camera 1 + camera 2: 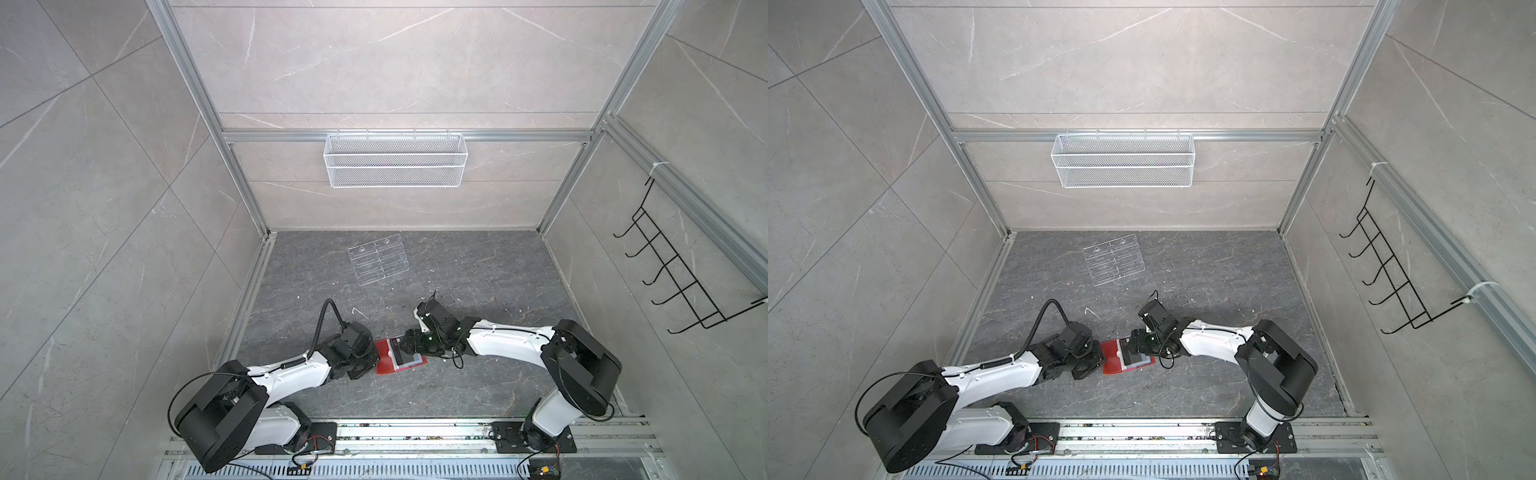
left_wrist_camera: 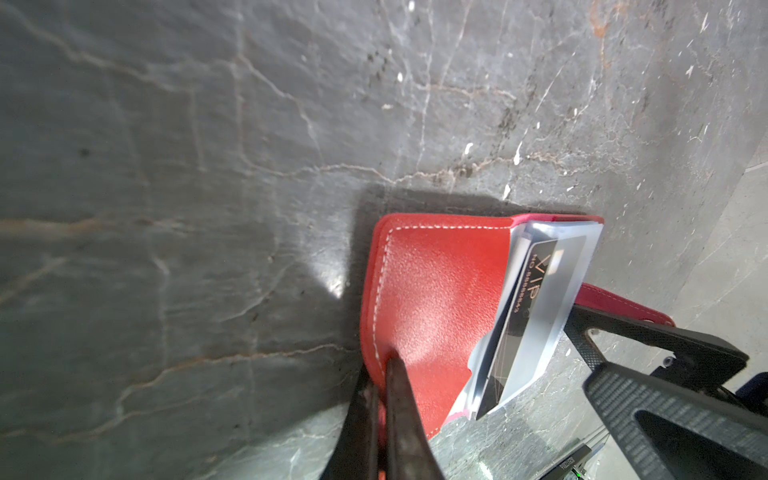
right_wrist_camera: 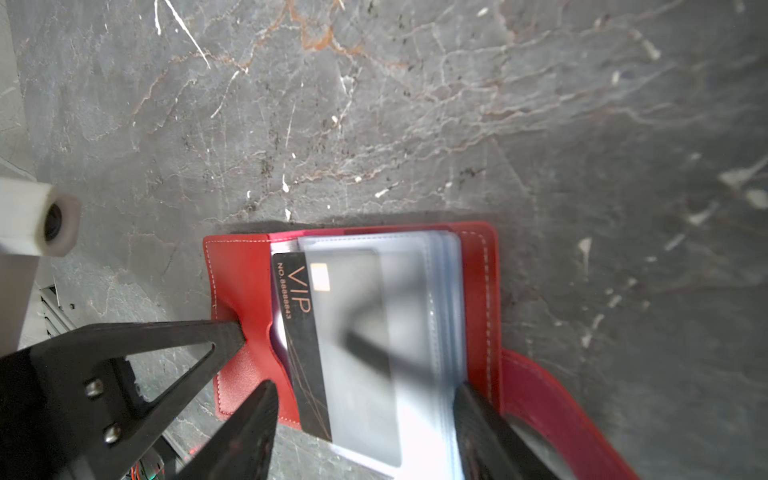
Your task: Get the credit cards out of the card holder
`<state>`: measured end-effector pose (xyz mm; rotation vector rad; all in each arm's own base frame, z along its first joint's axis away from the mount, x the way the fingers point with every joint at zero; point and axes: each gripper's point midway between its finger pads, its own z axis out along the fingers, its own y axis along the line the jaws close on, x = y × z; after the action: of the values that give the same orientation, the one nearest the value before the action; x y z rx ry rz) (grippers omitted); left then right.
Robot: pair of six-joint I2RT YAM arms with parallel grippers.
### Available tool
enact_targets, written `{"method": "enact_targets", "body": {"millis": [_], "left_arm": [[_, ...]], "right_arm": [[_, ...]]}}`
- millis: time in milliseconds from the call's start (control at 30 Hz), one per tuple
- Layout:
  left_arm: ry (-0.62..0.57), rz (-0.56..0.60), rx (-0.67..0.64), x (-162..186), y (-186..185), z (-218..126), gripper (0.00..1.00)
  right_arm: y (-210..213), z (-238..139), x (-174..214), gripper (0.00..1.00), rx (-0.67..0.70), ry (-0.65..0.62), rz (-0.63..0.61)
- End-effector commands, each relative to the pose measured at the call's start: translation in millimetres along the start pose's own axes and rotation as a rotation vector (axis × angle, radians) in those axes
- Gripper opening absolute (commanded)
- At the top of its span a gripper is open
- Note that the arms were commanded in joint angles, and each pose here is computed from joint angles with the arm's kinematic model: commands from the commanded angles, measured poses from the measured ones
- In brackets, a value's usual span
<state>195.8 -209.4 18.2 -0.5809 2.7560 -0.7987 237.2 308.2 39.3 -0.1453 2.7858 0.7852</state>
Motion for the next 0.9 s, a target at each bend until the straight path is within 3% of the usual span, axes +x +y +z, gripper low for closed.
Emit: {"method": "enact_targets", "body": {"millis": [0, 233, 500, 867], "left_arm": [[0.038, 0.002, -0.150, 13, 45, 4, 0.00], [0.038, 0.003, -0.149, 13, 44, 6, 0.00], [0.048, 0.005, -0.141, 15, 44, 10, 0.00], [0.057, 0.008, -0.137, 16, 45, 15, 0.00]], "right_arm": [[-9, -5, -1, 0.70, 0.063, 0.002, -0.035], [-11, 6, 8, 0.69, 0.071, 0.031, -0.047], [19, 24, 22, 0.68, -0.024, 0.065, -0.049], [65, 14, 14, 0.68, -0.195, 0.032, -0.043]]}}
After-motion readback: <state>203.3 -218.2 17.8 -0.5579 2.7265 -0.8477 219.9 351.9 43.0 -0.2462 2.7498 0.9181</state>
